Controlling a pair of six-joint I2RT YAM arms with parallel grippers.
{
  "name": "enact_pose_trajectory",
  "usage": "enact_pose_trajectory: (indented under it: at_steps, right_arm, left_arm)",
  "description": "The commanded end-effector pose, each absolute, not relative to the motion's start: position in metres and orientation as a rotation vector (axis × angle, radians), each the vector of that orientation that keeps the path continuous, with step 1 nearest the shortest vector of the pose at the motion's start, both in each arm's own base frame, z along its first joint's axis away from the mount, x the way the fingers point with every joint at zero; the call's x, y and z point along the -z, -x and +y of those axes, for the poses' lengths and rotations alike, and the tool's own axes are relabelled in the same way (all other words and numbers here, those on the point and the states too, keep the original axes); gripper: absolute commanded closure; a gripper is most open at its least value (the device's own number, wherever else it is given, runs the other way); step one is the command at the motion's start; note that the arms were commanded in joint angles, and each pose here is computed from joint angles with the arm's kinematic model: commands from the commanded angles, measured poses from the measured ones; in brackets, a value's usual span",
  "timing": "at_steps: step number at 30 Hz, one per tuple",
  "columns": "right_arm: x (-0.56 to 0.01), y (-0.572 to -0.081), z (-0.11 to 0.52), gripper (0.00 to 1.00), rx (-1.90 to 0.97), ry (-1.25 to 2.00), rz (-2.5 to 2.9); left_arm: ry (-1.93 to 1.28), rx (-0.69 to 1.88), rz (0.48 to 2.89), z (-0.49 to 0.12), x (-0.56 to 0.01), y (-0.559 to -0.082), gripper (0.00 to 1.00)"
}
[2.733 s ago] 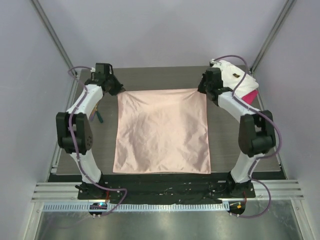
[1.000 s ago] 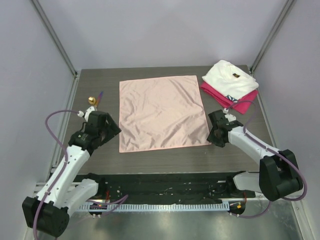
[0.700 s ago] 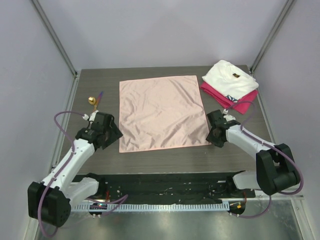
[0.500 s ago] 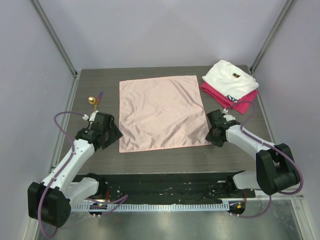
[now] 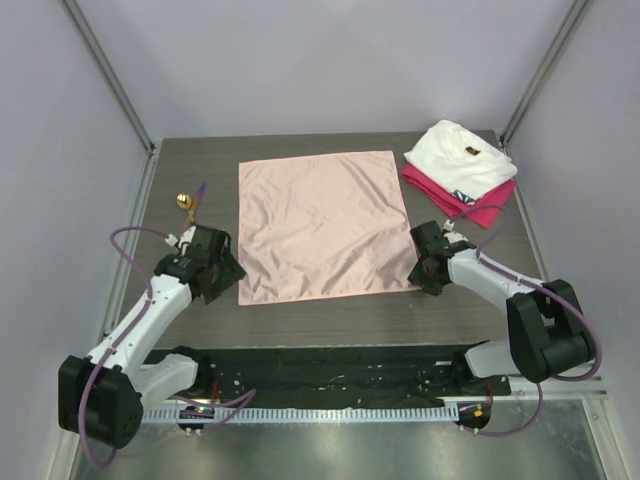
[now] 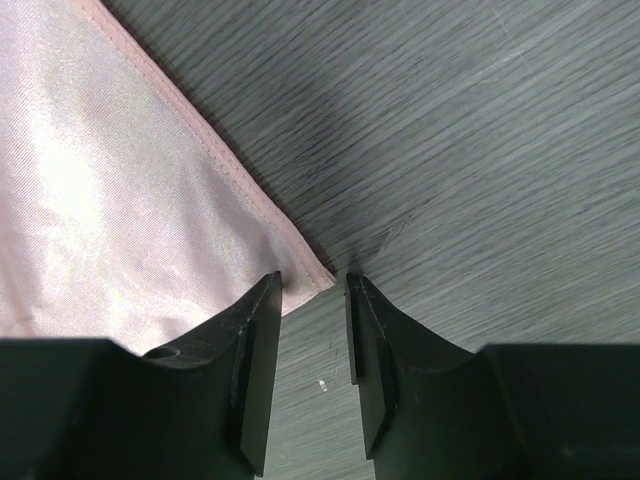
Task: Fold the napkin into a case and place the utensils inside
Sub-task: Pick up the flattened napkin from the center of the board.
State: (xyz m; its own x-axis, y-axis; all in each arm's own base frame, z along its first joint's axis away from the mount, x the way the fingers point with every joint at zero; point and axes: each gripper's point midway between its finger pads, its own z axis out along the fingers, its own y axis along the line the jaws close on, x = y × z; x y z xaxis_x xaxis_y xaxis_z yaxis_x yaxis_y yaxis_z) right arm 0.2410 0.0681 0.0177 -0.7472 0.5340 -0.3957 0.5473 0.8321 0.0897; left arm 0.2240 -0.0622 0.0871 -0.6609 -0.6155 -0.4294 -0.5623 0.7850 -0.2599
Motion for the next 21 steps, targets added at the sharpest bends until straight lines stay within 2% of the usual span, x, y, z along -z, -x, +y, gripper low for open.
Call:
enact_pose_trajectory:
  at_steps: [1, 3, 7, 12, 13, 15, 18, 21]
  right_arm:
    - [-0.007, -0.243, 0.068, 0.61, 0.062, -0.863, 2.583]
    - [-0.001, -0.241, 0.065, 0.66, 0.090, -0.861, 2.589]
    - [0.001, -0.239, 0.064, 0.83, 0.089, -0.851, 2.585]
    - [-0.007, -0.241, 0.069, 0.91, 0.030, -0.845, 2.566]
    - [-0.007, -0.241, 0.071, 0.96, 0.016, -0.850, 2.565]
    - [-0.010, -0.242, 0.074, 0.98, -0.008, -0.849, 2.560]
    - [-0.014, -0.246, 0.075, 0.99, -0.020, -0.846, 2.548]
    - [-0.015, -0.247, 0.075, 0.99, -0.018, -0.830, 2.548]
  left_arm:
    - [0.926, 0.100, 2.478, -0.059, -0.088, -0.220, 0.29]
    - [0.931, 0.100, 2.493, -0.059, -0.087, -0.217, 0.28]
    - [0.926, 0.127, 2.527, -0.063, -0.082, -0.209, 0.28]
    - [0.948, 0.124, 2.526, -0.063, -0.068, -0.201, 0.31]
    - [0.942, 0.109, 2.535, -0.065, -0.064, -0.198, 0.32]
    - [0.946, 0.064, 2.530, -0.061, -0.061, -0.197, 0.34]
    - [0.938, 0.021, 2.543, -0.062, -0.057, -0.198, 0.46]
    - [0.925, -0.037, 2.545, -0.063, -0.054, -0.202, 0.46]
